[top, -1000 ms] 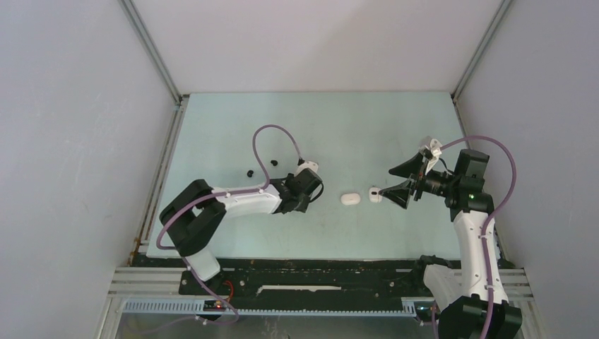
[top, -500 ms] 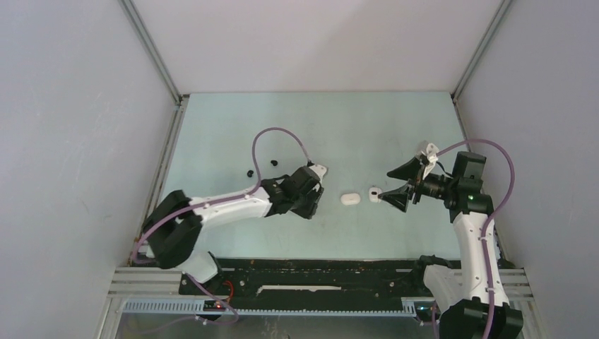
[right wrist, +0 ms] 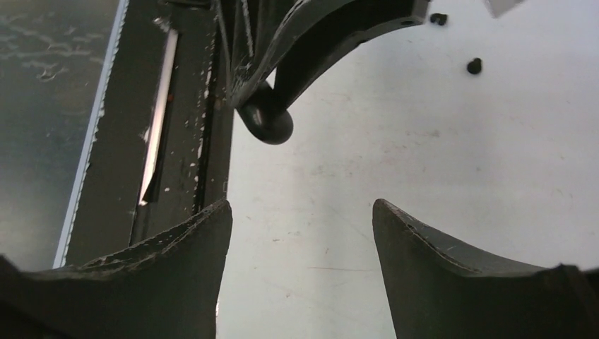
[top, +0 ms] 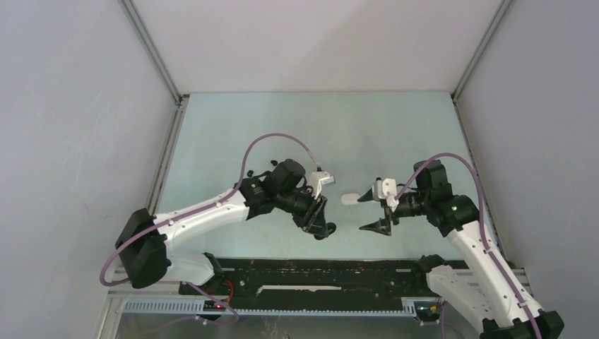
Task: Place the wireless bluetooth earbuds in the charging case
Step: Pick up the charging case at the center of the board.
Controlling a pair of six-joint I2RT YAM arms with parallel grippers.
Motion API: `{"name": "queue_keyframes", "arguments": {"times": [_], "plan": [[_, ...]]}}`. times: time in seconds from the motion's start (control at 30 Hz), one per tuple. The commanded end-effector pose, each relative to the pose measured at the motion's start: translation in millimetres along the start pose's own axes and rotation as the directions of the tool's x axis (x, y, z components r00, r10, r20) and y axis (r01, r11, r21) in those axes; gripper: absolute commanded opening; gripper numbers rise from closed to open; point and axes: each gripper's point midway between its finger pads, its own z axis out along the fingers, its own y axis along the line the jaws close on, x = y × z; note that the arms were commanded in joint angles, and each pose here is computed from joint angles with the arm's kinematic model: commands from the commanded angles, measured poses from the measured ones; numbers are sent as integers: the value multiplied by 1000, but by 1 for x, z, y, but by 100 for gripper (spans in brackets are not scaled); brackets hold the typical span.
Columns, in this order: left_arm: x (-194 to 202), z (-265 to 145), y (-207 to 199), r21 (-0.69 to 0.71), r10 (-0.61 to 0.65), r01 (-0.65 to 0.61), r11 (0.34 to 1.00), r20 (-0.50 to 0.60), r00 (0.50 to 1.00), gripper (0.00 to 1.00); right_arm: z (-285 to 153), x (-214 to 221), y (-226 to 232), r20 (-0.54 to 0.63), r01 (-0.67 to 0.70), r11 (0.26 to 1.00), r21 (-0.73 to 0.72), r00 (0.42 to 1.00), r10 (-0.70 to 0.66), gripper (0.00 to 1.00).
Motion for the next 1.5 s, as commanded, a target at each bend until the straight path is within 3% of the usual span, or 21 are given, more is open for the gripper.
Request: {"name": "queue_keyframes", "arguments": {"times": [0.0,0.33,0.67,0.97,1.3,1.37,1.47], "plan": [[10,-17,-37,230,30,-21,973,-37,999,22,2,-10,11,-35,96,993,-66,995,-98,75],[-5,-20,-59,422,-32,35,906,-14,999,20,36,-11,39,-148,165,966,-199,970,-196,67],[-14,-18,-61,461,-79,73,885,-7,997,20,47,-25,39,-134,186,960,-207,967,-216,63],[-22,-13,-60,476,-109,104,873,-17,994,21,55,-29,44,-134,177,955,-238,968,-213,52],[-28,-13,-63,497,-128,119,860,-17,992,25,57,-27,46,-141,153,957,-248,971,-192,31],[-30,-13,-60,489,-145,134,862,-16,989,32,57,-27,48,-140,147,957,-252,972,-187,22],[-31,-18,-53,457,-129,95,884,45,991,42,53,-27,47,-136,119,961,-248,978,-156,16]]}}
